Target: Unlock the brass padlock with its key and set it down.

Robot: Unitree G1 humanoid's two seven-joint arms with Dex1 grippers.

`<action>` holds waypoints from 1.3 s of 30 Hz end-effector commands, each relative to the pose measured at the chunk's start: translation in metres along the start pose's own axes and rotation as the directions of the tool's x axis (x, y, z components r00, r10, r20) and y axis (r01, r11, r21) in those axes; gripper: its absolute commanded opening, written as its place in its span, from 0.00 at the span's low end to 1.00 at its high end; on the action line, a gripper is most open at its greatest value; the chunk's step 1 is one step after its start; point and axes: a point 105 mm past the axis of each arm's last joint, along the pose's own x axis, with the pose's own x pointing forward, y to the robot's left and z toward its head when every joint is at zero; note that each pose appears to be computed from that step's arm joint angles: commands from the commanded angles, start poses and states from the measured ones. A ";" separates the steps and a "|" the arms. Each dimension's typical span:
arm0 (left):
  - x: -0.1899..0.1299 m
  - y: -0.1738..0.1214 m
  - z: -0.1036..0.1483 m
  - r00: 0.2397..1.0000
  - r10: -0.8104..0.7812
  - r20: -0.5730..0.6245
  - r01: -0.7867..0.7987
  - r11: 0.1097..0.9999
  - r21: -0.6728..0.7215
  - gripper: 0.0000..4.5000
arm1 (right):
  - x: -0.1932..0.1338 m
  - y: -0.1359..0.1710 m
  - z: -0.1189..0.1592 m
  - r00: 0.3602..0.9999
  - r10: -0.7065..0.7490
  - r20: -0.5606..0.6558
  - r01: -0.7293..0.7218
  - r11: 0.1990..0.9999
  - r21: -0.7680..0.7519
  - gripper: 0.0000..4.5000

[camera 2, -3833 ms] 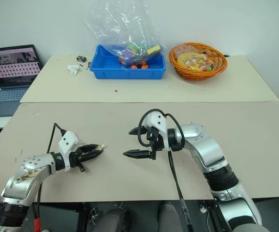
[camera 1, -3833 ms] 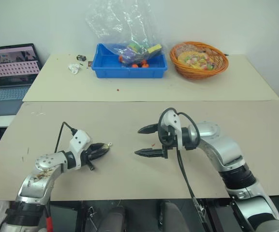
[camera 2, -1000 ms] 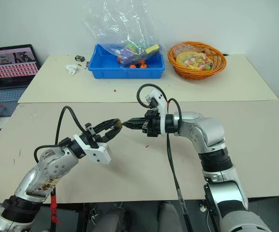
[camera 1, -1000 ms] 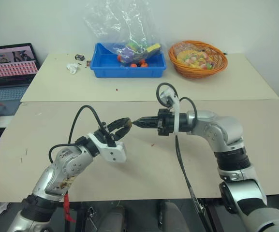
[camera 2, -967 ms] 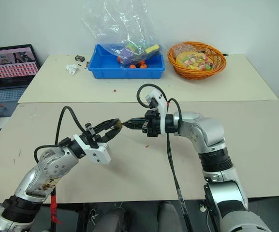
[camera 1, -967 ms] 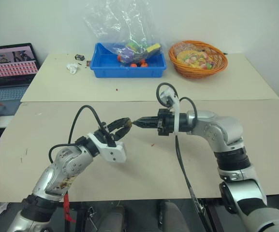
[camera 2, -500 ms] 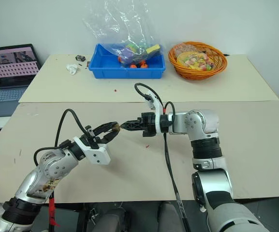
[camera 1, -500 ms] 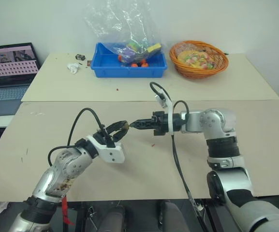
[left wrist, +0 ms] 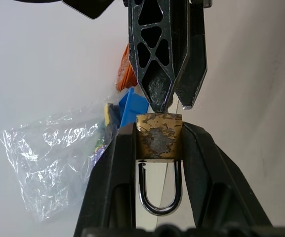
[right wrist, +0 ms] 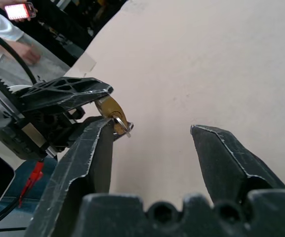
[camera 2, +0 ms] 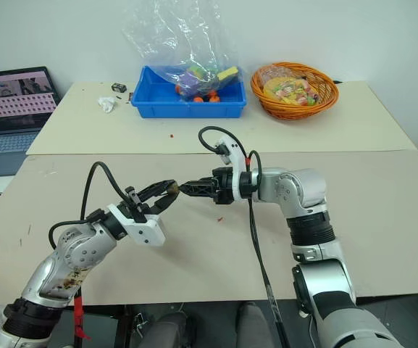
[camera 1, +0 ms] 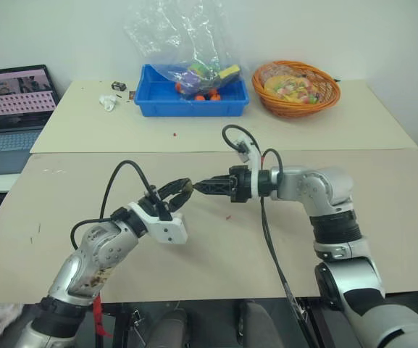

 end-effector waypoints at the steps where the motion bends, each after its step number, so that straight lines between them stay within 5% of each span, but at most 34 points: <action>1: 0.000 0.013 0.014 0.998 0.043 0.052 -0.044 0.999 0.020 0.18 | -0.006 0.022 0.013 0.993 0.108 0.053 -0.104 0.992 -0.070 0.67; 27: 0.002 0.013 0.021 0.995 0.040 0.091 -0.041 0.999 0.013 0.18 | 0.010 0.029 0.019 0.986 0.159 0.055 -0.157 0.987 -0.036 0.67; 35: 0.002 0.013 0.021 0.995 0.037 0.092 -0.038 0.999 0.009 0.18 | 0.009 0.028 0.021 0.986 0.155 0.066 -0.153 0.988 -0.032 0.14; 39: 0.002 0.013 0.021 0.995 0.037 0.092 -0.038 0.999 0.009 0.18 | 0.010 0.029 0.022 0.985 0.160 0.072 -0.158 0.987 -0.032 0.07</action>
